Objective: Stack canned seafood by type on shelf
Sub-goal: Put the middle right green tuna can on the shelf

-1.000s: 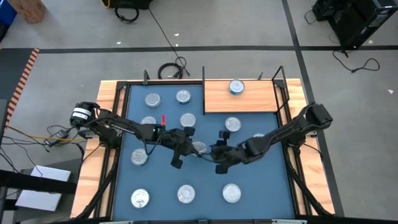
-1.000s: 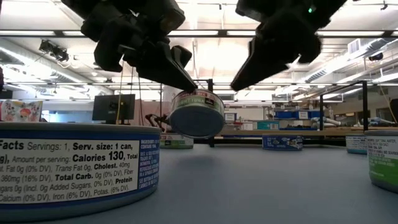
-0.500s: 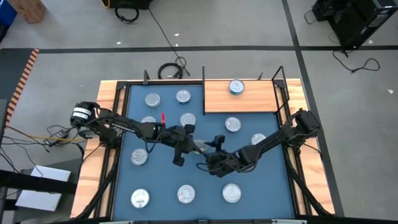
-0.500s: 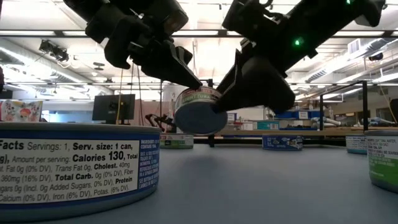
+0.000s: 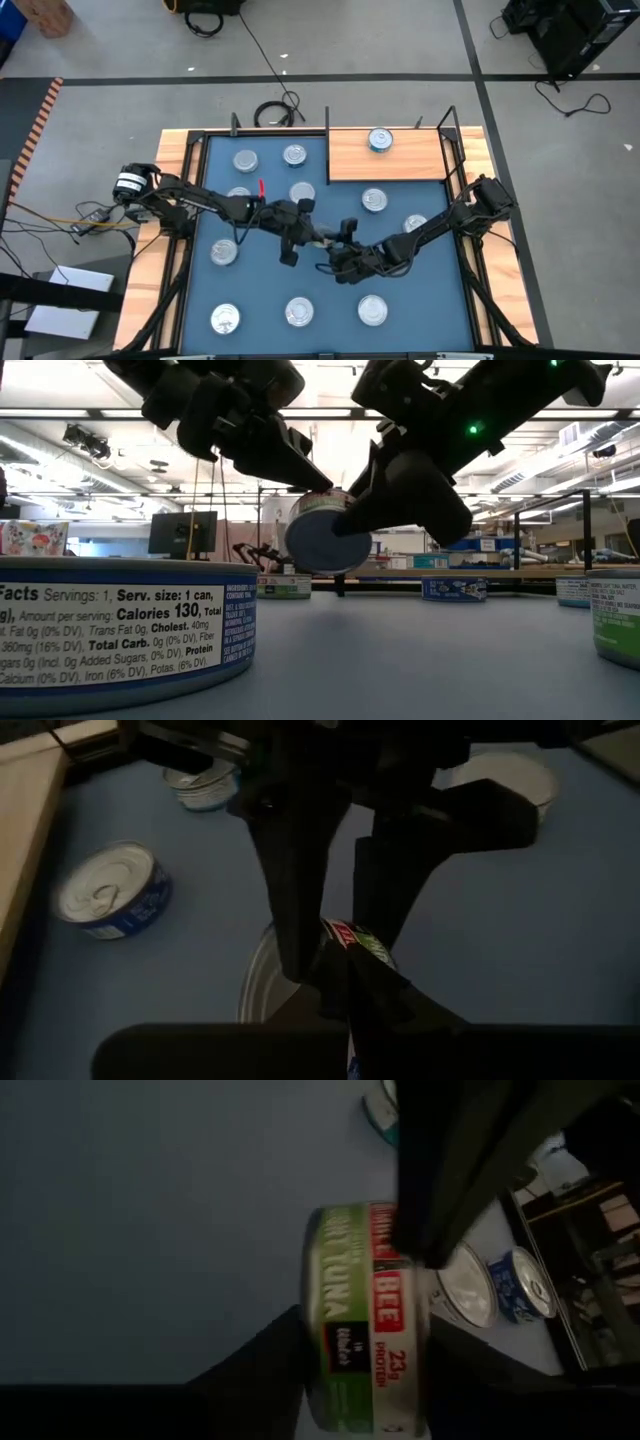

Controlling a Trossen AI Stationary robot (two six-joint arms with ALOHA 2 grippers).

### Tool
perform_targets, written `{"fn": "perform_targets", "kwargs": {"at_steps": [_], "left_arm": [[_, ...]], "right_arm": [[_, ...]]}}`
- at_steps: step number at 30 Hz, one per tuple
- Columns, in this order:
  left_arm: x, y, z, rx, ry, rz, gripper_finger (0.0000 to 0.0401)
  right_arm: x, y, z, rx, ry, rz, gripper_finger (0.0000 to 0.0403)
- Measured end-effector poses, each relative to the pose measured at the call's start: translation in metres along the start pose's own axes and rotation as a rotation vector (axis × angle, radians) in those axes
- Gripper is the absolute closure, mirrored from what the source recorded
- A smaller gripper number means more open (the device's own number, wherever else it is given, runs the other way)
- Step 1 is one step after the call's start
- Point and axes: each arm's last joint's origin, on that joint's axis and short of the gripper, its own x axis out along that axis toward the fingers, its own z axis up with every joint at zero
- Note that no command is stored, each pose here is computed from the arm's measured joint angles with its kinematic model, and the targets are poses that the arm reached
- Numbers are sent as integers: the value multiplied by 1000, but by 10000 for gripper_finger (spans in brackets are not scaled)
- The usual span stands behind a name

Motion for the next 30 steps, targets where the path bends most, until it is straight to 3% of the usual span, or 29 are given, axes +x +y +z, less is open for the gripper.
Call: {"fn": "perform_targets", "kwargs": {"at_steps": [7, 17, 21, 30], "left_arm": [[-1, 1, 0, -102, -16, -91, 382], [-10, 2, 13, -107, -111, -67, 300], [-21, 2, 21, -87, -165, -55, 275], [-40, -2, 4, -132, -330, -11, 266]], "right_arm": [[-2, 2, 2, -38, -21, 9, 263], [-17, -3, 6, -72, -13, -63, 263], [-28, -15, 4, -89, 34, -110, 263], [-59, -47, 1, -109, 110, -204, 263]]}}
